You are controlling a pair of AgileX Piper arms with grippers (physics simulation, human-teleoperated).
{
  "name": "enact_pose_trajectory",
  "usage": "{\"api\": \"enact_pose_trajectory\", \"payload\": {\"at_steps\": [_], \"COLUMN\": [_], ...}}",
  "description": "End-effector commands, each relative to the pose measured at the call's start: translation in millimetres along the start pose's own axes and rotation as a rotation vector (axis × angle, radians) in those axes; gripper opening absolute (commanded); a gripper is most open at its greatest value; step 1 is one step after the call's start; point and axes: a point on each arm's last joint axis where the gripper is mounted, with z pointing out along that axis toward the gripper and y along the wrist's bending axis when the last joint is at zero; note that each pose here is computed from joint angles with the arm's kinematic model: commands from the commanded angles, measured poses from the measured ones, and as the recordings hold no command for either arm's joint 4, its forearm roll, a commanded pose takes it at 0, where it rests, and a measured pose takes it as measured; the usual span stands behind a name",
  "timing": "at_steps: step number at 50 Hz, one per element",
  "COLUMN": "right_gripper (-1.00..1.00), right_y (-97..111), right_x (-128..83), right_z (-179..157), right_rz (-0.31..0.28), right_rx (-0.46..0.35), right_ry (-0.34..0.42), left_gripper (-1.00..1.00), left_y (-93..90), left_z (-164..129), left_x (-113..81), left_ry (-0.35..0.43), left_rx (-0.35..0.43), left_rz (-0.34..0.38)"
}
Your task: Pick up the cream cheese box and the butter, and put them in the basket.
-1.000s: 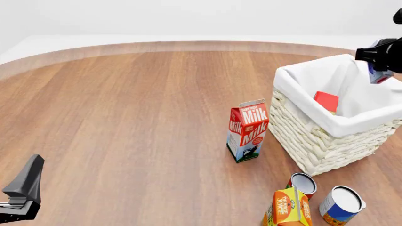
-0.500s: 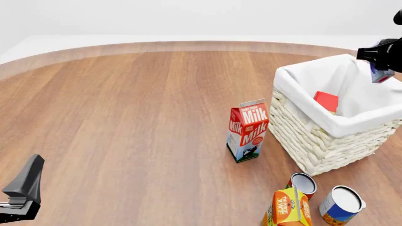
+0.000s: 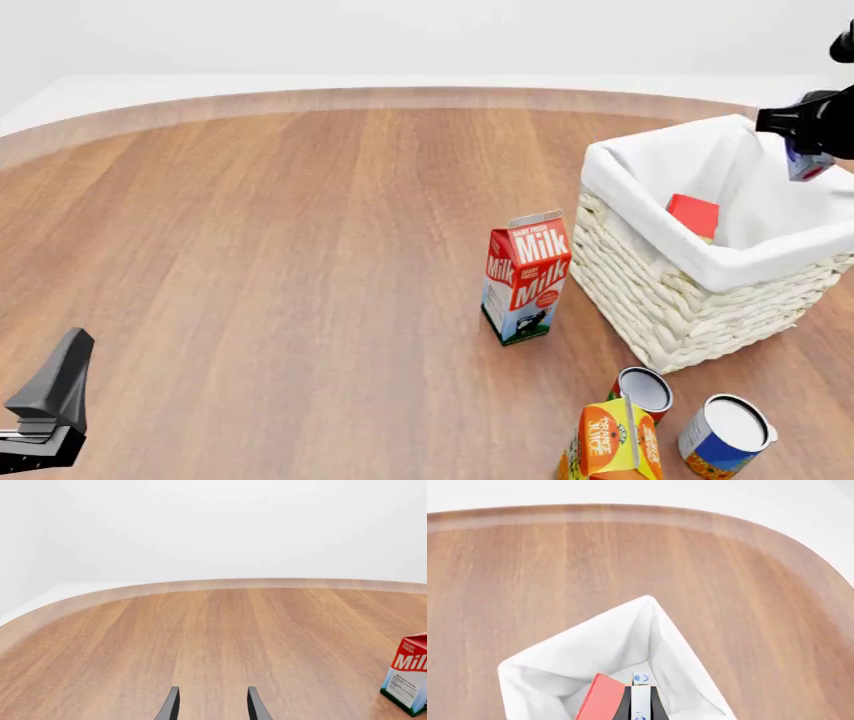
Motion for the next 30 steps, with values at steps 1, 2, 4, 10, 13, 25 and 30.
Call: {"api": "enact_pose_trajectory", "payload": {"at_steps": [1, 2, 4, 10, 13, 25, 30], "right_gripper": [-1.0, -1.0, -1.0, -1.0, -1.0, -1.0, -1.0], "right_y": [-6, -6, -7, -11, -10, -12, -13], "right_x": [1, 1, 1, 4, 6, 8, 10], "right_z": [8, 8, 9, 12, 15, 22, 24], "right_rz": [0.011, 0.011, 0.011, 0.015, 0.018, 0.016, 0.018], "right_rx": [0.018, 0.018, 0.021, 0.032, 0.029, 0.035, 0.037], "right_ry": [0.0, 0.001, 0.001, 0.006, 0.012, 0.016, 0.019], "left_gripper": [1.0, 1.0, 1.0, 1.0, 1.0, 1.0, 1.0], "left_y": [0.0, 0.0, 0.0, 0.0, 0.0, 0.0, 0.0], "left_z": [0, 0, 0, 0, 0, 0, 0], "left_x": [0.0, 0.0, 0.0, 0.0, 0.0, 0.0, 0.0], "left_ry": [0.0, 0.0, 0.0, 0.0, 0.0, 0.0, 0.0], "left_rx": [0.0, 0.0, 0.0, 0.0, 0.0, 0.0, 0.0], "left_rz": [0.0, 0.0, 0.0, 0.0, 0.0, 0.0, 0.0]}}
